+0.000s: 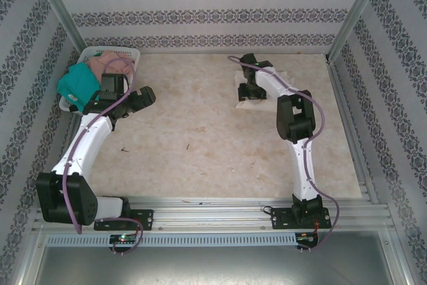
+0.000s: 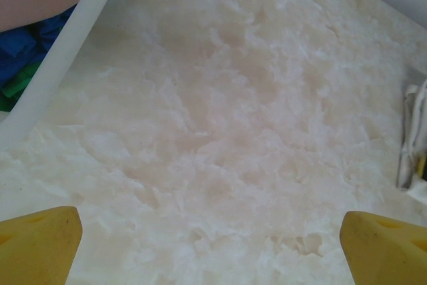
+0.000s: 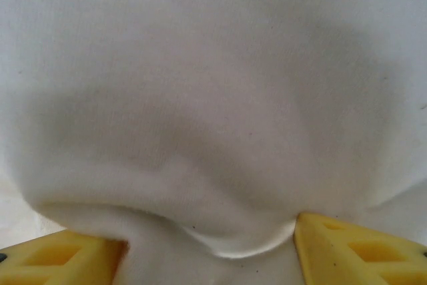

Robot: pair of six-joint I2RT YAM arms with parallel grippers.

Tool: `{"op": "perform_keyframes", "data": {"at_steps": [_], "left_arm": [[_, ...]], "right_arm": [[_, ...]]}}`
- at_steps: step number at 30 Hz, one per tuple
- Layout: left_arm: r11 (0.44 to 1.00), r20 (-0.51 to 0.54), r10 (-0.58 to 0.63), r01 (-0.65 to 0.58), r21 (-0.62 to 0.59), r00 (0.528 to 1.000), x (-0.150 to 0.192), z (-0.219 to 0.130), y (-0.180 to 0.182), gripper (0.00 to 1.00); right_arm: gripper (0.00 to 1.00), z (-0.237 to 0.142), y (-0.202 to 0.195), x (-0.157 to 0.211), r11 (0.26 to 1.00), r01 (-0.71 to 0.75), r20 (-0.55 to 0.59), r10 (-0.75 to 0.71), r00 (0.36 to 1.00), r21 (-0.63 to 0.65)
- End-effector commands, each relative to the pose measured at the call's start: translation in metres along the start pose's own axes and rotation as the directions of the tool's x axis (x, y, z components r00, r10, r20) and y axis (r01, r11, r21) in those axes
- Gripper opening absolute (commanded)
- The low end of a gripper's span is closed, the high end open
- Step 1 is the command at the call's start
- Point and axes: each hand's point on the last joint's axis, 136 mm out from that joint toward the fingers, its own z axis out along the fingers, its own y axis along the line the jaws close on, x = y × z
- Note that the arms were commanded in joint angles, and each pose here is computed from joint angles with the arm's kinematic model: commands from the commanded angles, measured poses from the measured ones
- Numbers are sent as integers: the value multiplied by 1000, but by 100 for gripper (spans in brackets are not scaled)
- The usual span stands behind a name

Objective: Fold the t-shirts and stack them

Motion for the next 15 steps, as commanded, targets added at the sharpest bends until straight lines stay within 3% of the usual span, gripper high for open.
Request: {"op": "perform_keyframes", "data": {"at_steps": [1, 6, 11, 15], "left_arm": [[1000, -25, 23, -23, 2, 999, 2, 1, 1, 100], [1000, -24, 15, -15, -10, 1000, 1, 3, 3, 100], [1000, -30, 2, -2, 11, 1000, 0, 8, -1, 100], [1000, -39, 8, -7, 7, 999, 1, 6, -1, 100]], "right_arm": [[65, 2, -39, 15, 1000, -20, -73, 22, 997, 22], [65, 9, -86, 12, 999, -25, -116, 20, 993, -42], [64, 12, -120, -11, 995, -22, -87, 14, 996, -96], [63, -24, -140, -20, 994, -102, -96, 97, 991, -48]]}}
